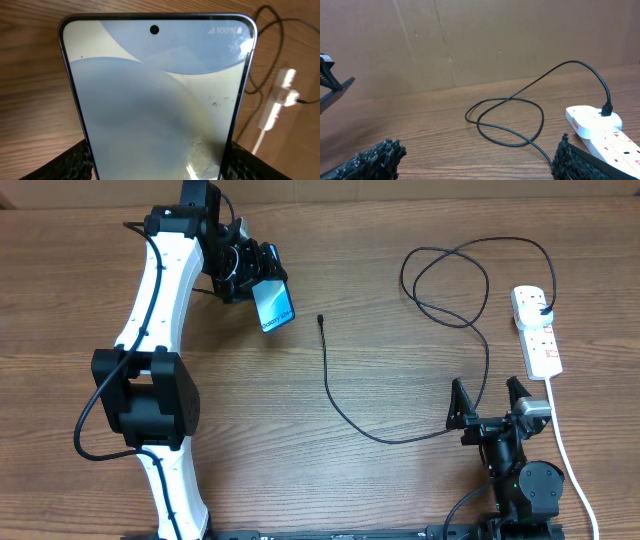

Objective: Plug charger to phone and switch on socket
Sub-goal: 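Lift the phone with the left gripper and tilt it upright toward center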

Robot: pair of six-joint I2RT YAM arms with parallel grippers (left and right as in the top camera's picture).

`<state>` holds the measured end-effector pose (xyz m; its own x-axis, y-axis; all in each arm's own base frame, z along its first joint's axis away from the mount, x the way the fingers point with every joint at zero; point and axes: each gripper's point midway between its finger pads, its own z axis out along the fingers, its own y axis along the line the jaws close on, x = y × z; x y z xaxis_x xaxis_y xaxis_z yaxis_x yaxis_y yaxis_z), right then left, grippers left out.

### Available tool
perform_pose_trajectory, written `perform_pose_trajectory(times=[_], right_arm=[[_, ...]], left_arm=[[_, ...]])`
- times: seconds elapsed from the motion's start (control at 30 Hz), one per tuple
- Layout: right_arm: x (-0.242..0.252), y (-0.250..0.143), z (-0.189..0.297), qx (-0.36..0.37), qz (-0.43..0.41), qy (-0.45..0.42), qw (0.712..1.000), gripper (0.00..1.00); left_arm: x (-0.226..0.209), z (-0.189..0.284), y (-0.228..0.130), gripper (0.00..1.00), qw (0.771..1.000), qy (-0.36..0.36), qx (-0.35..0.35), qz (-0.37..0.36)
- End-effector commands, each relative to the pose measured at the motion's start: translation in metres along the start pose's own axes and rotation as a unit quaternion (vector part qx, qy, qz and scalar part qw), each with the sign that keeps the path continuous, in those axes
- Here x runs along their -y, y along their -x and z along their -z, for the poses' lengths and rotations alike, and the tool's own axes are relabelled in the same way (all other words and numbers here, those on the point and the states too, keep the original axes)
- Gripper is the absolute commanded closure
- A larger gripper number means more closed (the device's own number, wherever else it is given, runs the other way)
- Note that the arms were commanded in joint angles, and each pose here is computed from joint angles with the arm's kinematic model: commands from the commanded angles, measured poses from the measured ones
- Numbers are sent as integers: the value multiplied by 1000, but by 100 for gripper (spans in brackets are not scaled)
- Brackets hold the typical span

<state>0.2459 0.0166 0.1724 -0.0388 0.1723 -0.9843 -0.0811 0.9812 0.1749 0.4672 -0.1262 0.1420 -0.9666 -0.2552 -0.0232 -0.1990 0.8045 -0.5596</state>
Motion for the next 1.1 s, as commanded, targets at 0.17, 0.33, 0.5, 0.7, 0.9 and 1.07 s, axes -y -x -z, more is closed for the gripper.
perform_pose_trajectory(times=[0.17,0.33,0.5,0.7,0.9,1.07], right_arm=[[-1,-2,0,2,-1,2,1000,0],[-1,-2,0,2,-1,2,1000,0],[-1,-2,0,2,-1,2,1000,0],[-1,-2,0,2,-1,2,1000,0],[-1,-2,0,2,-1,2,1000,0],[-1,-2,0,2,-1,2,1000,0]], left_arm=[[39,9,-10,39,995,-91,-29,7],[55,12,-18,39,990,-132,-51,5],[75,16,-29,41,980,-184,-77,1],[82,15,-35,44,977,-193,-88,-2],[79,15,-43,48,977,-185,-106,16],[75,16,-52,46,976,-176,-125,36]])
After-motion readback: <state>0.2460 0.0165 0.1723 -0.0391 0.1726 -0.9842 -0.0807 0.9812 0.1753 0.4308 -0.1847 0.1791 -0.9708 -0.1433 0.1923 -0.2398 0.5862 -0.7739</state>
